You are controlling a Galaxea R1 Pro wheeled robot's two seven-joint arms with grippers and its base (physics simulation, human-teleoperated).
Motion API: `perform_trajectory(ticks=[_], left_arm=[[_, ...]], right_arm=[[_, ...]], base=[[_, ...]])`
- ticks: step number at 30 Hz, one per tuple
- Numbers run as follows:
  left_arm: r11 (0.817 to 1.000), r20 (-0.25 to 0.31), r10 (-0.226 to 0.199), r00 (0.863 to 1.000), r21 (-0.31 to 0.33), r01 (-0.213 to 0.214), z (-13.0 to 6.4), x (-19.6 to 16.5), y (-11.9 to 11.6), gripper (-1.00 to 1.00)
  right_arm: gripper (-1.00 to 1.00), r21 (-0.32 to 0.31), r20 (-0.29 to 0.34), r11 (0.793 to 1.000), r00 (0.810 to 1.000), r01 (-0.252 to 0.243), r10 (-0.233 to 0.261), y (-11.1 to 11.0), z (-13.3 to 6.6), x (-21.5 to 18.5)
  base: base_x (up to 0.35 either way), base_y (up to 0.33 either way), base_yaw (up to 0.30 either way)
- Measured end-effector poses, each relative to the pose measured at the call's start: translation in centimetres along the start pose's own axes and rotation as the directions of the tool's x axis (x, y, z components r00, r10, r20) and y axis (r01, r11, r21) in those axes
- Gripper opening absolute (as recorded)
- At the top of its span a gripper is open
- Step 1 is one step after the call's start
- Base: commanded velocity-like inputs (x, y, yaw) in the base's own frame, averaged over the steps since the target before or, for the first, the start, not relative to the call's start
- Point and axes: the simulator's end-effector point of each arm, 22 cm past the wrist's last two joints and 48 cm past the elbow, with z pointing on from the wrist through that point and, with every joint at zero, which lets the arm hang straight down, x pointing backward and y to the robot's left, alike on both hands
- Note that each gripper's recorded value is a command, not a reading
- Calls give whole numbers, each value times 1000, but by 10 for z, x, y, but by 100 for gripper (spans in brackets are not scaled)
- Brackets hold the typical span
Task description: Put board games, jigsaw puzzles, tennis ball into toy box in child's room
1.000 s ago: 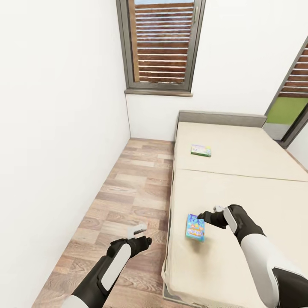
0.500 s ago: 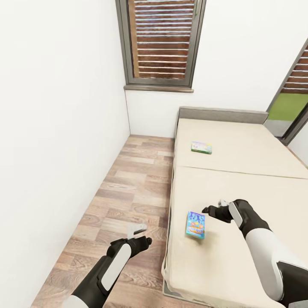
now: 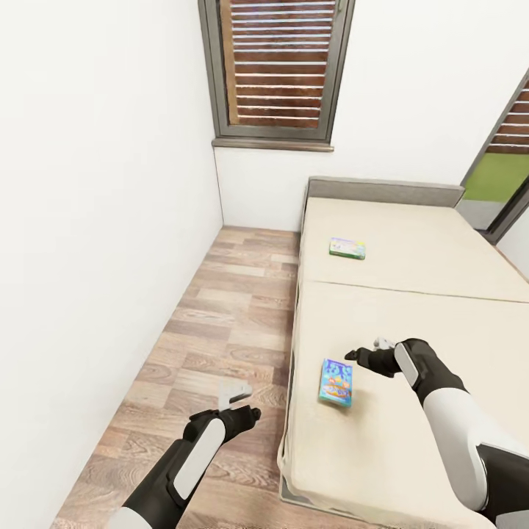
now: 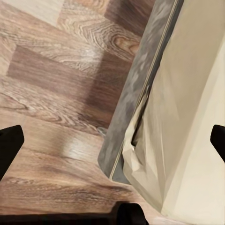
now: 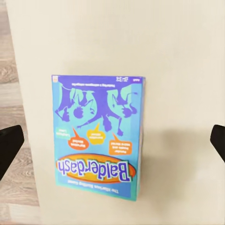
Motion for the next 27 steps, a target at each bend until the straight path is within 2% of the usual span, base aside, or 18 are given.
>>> perform_trajectory(ticks=[27], left_arm=[[1000,-40,-11,999,-14,11,14,15,10,100]], right_arm=[[100,0,-39,1000,999,-9,9,-7,20,14]], base=[[0,0,0]])
